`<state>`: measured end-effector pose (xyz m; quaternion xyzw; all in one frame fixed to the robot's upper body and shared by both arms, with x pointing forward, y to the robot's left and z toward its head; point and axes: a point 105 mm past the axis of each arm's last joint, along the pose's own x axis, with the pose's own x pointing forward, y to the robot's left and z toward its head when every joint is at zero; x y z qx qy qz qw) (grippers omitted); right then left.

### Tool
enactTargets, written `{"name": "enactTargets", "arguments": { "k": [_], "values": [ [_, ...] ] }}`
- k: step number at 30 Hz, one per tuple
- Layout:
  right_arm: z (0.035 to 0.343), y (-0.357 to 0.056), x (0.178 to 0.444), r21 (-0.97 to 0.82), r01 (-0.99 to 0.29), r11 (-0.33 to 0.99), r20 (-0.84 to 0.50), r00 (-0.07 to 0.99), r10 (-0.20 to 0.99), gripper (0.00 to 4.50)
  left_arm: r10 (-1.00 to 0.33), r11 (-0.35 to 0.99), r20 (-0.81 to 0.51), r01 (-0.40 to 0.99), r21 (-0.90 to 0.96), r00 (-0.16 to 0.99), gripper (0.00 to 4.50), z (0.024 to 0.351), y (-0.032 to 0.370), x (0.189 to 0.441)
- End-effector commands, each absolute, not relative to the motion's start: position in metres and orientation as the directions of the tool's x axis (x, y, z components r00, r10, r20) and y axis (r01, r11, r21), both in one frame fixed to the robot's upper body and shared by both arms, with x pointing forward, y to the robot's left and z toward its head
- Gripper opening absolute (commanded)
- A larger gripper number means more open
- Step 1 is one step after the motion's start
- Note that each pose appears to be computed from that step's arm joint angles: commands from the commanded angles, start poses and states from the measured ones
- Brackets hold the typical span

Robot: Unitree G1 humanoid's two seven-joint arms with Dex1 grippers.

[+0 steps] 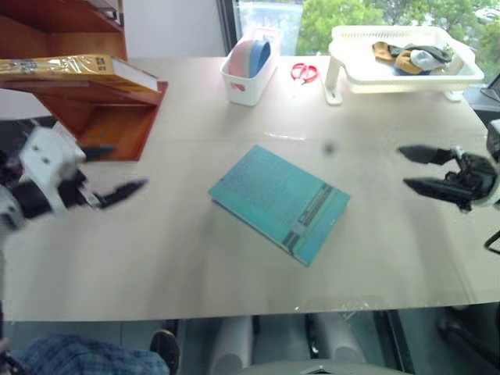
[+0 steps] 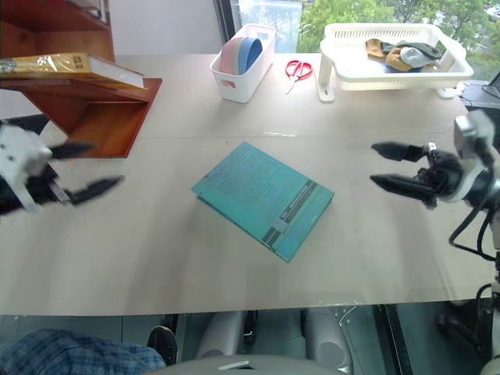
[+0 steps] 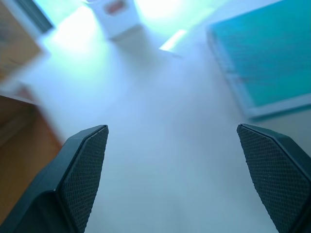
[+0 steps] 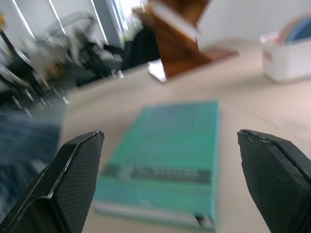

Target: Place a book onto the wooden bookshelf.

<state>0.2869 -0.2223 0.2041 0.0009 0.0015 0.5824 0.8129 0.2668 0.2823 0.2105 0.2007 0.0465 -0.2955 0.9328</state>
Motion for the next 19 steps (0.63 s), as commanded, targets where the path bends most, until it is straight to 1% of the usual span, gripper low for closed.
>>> {"name": "enactTargets", "arguments": {
  "k": [1, 3, 5, 8, 12, 15, 19],
  "values": [
    [0.187, -0.231, 0.29, -0.036, -0.926, 0.375, -0.036, 0.376, 0.926, 4.5, -0.555, 0.771, -0.172, 0.581, 0.262, 0.814, 4.45, 0.192, 0.261, 0.258],
    [0.176, -0.235, 0.295, -0.055, -0.903, 0.426, -0.044, 0.428, 0.903, 4.5, -0.547, 0.8, -0.16, 0.57, 0.189, 0.821, 4.45, 0.173, 0.25, 0.257],
    [0.163, -0.237, 0.295, -0.064, -0.892, 0.448, -0.068, 0.452, 0.89, 4.5, -0.524, 0.825, -0.163, 0.546, 0.144, 0.836, 4.45, 0.157, 0.244, 0.257],
    [0.146, -0.238, 0.292, -0.059, -0.884, 0.463, -0.099, 0.467, 0.879, 4.5, -0.462, 0.862, -0.173, 0.486, 0.141, 0.87, 4.45, 0.136, 0.241, 0.259],
    [0.128, -0.238, 0.29, -0.044, -0.864, 0.502, -0.084, 0.504, 0.86, 4.5, -0.414, 0.888, -0.157, 0.436, 0.148, 0.897, 4.45, 0.124, 0.234, 0.26],
    [0.12, -0.236, 0.285, -0.015, -0.854, 0.52, -0.054, 0.52, 0.853, 4.5, -0.445, 0.884, -0.138, 0.459, 0.093, 0.885, 4.45, 0.114, 0.223, 0.259],
    [0.11, -0.234, 0.278, -0.02, -0.855, 0.519, -0.079, 0.519, 0.851, 4.5, -0.497, 0.851, -0.169, 0.516, 0.098, 0.851, 4.45, 0.101, 0.212, 0.255]
  ]
}}
